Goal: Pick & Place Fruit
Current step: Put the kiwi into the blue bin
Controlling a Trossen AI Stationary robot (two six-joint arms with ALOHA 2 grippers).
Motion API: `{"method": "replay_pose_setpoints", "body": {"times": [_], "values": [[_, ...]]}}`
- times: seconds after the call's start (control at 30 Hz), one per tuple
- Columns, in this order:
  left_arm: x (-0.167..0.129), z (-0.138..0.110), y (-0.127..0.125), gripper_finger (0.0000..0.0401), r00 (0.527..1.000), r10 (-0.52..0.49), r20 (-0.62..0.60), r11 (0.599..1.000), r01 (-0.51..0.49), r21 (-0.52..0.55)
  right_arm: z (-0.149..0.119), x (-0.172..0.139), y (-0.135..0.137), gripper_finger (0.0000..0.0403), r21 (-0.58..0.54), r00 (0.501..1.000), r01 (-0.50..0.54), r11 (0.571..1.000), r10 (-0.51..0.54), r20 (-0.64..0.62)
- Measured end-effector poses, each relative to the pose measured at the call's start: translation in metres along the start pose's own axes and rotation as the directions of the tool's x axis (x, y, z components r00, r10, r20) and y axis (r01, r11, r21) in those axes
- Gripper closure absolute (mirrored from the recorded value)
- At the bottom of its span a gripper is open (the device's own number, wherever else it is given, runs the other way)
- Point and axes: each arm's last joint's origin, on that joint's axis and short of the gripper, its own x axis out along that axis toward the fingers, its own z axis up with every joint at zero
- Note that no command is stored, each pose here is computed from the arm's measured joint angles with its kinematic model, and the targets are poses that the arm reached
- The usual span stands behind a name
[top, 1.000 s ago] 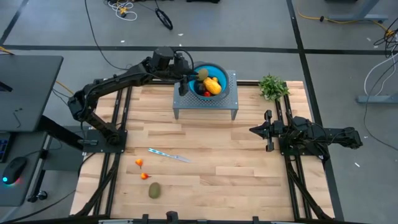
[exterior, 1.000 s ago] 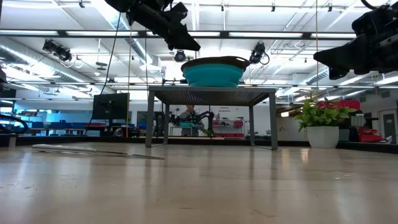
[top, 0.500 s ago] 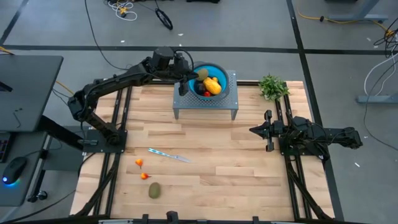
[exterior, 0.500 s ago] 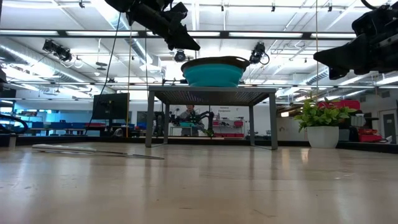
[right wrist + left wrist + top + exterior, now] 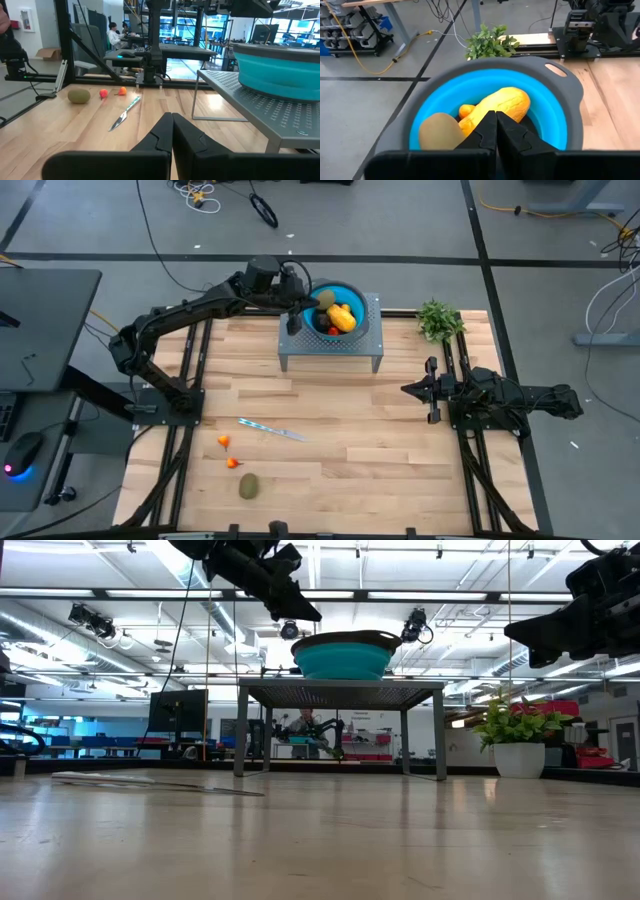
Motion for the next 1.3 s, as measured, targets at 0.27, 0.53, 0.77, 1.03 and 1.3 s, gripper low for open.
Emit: {"method": "replay_pose_setpoints", "body": {"times": [0.27, 0.53, 0.77, 1.03, 1.3], "values": [[0.000, 0.000, -0.002, 0.0398, 0.999, -0.043, 0.006, 0.999, 0.043, -0.011, 0.000, 0.000, 0.000, 0.0396, 0.000, 1.000, 0.000, 1.000, 0.000, -0.001], [-0.002, 0.001, -0.003, 0.0399, 0.999, -0.045, 0.006, 0.999, 0.045, -0.012, 0.000, 0.000, 0.000, 0.0396, 0.000, 1.000, 0.000, 1.000, 0.000, 0.000], [-0.026, 0.015, -0.008, 0.0400, 0.998, -0.033, 0.055, 0.999, 0.033, 0.007, 0.000, 0.000, 0.000, 0.0396, 0.000, 1.000, 0.000, 1.000, 0.000, 0.000], [-0.035, 0.015, -0.010, 0.0400, 1.000, -0.020, 0.020, 1.000, 0.021, -0.001, 0.000, 0.000, 0.000, 0.0396, 0.000, 1.000, 0.000, 1.000, 0.000, 0.000], [-0.034, 0.014, -0.015, 0.0400, 0.998, -0.067, 0.009, 0.998, 0.067, -0.003, 0.000, 0.000, 0.000, 0.0396, 0.000, 1.000, 0.000, 1.000, 0.000, 0.000]]}}
